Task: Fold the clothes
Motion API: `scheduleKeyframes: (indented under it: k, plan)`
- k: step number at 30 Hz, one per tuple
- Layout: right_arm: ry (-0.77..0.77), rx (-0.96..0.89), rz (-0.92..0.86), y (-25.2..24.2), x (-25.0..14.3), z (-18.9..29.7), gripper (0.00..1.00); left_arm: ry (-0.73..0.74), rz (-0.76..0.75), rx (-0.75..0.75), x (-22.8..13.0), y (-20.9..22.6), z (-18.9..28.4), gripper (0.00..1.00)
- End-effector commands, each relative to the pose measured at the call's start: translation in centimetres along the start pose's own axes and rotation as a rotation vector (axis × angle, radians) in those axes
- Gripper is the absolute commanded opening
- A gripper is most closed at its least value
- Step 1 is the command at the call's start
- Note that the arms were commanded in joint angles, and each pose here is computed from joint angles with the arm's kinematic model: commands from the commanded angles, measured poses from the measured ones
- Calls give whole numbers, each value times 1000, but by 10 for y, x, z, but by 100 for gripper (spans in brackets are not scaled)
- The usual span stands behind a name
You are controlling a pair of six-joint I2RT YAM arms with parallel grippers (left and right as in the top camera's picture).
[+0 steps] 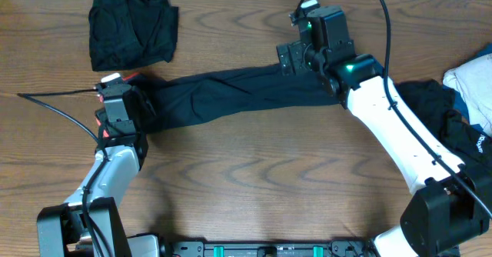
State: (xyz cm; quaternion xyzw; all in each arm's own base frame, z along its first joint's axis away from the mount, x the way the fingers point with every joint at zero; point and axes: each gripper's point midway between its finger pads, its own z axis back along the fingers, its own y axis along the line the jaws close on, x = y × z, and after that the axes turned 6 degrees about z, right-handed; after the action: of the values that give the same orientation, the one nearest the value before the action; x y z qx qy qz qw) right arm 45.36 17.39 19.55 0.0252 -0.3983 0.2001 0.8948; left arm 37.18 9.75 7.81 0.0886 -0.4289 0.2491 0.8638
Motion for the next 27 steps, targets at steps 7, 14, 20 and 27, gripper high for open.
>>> scheduleKeyframes:
  k: [7, 14, 20, 27]
  plan:
    - [-4, -11, -91, -14, 3, 18, 99, -50, -61, -3, 25, -6, 12, 76]
    - [1, -8, -225, -33, 0, 25, 99, 229, -125, 48, -32, 16, 54, 70]
    - [-34, 0, -248, -45, 7, 25, 99, 290, -230, 42, -47, 16, 50, 69]
    - [-44, -8, -239, -50, 9, 25, 99, 374, -422, -15, -79, 0, 24, 69]
